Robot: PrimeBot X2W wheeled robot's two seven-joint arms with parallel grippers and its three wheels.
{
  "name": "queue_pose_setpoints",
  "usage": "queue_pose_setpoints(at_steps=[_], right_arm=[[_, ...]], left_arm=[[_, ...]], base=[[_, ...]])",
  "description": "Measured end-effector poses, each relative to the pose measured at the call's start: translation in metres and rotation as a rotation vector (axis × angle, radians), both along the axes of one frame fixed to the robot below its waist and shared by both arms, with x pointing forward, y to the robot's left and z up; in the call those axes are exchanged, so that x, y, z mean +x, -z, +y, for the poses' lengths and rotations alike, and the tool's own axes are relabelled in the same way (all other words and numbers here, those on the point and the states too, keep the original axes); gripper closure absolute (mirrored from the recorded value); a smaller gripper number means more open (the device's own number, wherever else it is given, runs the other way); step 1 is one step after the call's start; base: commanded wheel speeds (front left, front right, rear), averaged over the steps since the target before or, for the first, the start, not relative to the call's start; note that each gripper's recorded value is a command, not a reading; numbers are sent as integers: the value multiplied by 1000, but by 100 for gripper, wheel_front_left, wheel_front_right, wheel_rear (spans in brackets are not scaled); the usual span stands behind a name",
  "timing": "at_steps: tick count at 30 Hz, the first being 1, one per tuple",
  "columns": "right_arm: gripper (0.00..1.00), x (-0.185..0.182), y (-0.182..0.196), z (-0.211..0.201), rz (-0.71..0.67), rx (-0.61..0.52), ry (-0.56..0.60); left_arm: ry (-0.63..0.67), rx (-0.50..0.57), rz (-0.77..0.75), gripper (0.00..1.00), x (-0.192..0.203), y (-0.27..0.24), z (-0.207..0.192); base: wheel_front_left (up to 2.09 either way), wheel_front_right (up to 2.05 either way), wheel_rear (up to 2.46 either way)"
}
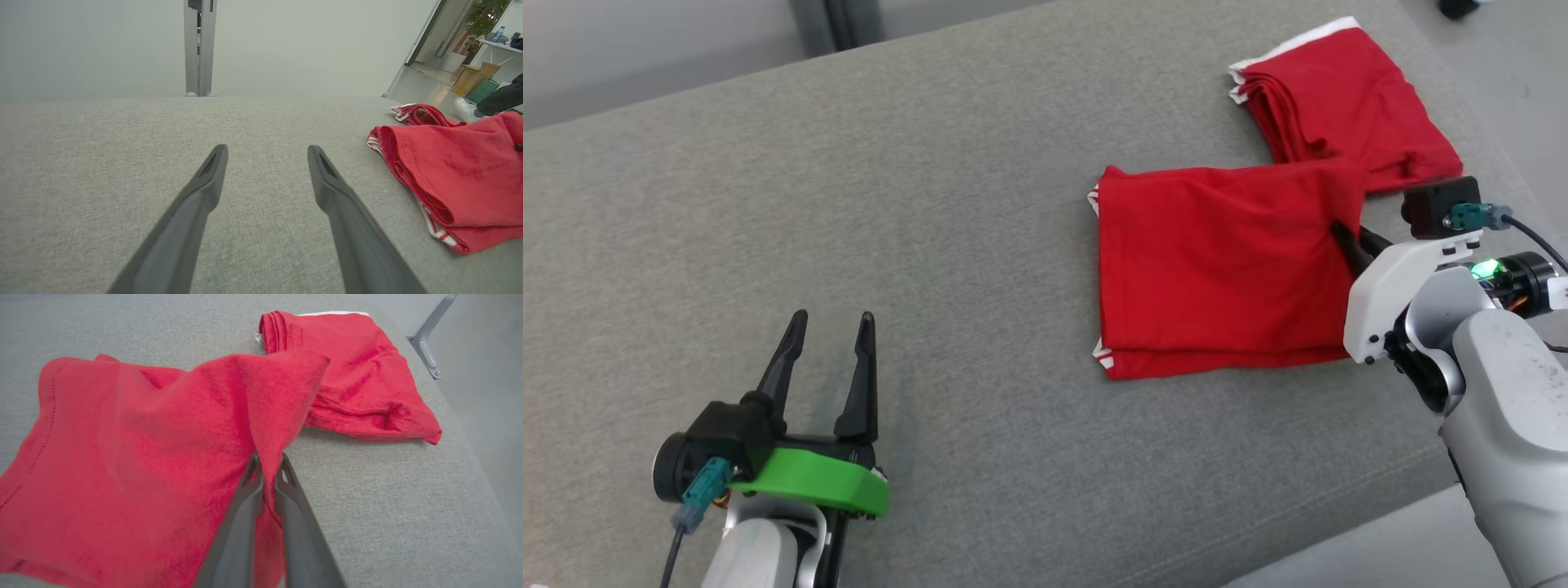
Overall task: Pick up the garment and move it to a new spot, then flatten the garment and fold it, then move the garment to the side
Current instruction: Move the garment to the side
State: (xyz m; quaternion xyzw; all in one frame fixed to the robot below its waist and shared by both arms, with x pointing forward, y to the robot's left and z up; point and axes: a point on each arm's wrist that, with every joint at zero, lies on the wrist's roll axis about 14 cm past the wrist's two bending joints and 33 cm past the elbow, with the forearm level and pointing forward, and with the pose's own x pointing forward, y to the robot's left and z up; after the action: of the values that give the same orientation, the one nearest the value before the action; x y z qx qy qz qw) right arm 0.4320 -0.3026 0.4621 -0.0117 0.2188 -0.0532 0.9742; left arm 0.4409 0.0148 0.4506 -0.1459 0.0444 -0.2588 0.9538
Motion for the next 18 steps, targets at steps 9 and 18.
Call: queue_pose_setpoints(at_steps=[9, 18], right_arm=[[100, -5, 2, -23, 6, -39, 60], [100, 42, -46, -27, -68, -123, 18]], left_arm=[[95, -13, 43, 0, 2, 20, -32], [56, -11, 42, 0, 5, 20, -19]], base=[[0, 0, 0], [0, 0, 0]])
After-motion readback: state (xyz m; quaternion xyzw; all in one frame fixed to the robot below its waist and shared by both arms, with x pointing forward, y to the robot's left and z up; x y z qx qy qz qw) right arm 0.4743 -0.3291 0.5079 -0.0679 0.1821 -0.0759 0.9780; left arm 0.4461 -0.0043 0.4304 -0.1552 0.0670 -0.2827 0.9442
